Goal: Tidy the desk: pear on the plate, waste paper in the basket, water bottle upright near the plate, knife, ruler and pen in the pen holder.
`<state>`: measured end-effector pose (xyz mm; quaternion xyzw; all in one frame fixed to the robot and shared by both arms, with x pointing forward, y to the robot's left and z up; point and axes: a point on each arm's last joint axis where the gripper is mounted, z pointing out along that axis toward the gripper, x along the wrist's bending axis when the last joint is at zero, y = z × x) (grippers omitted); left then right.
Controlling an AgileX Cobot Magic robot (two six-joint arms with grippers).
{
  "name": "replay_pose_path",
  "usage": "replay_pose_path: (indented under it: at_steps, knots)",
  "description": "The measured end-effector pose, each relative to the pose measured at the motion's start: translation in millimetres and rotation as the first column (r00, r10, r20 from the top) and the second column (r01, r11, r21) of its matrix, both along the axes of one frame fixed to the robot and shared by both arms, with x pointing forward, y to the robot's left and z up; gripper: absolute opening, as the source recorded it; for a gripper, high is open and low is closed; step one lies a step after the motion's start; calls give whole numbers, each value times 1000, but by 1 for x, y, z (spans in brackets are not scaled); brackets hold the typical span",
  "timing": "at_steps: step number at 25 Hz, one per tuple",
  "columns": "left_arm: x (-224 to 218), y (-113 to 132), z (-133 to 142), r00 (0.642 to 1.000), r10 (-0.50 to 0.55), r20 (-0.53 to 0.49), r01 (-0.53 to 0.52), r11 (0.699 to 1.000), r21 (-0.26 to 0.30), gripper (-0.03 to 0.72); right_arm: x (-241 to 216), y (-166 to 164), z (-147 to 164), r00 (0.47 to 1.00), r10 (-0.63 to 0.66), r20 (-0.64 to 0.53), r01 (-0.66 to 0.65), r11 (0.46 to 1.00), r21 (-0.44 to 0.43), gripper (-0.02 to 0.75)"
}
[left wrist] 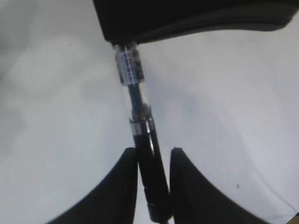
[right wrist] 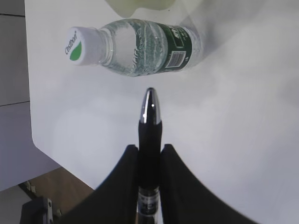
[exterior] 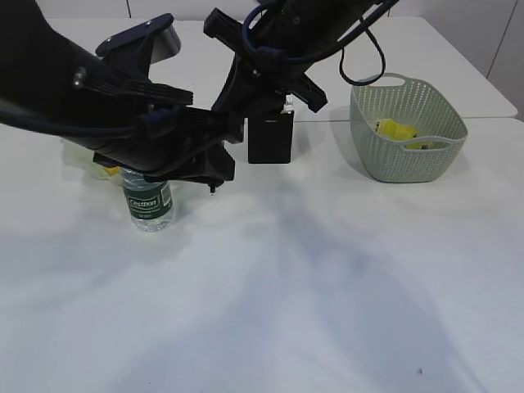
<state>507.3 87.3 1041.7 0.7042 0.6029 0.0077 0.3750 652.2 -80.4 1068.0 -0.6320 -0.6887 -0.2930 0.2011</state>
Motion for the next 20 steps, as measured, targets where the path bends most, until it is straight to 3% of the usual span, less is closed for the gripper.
replay_pose_path:
  at_steps: [20]
  knots:
    - [0, 0, -1, 1000, 1, -3, -1, 1000, 0, 139, 0, 0, 0, 1000, 23, 19, -23, 1000, -3, 88]
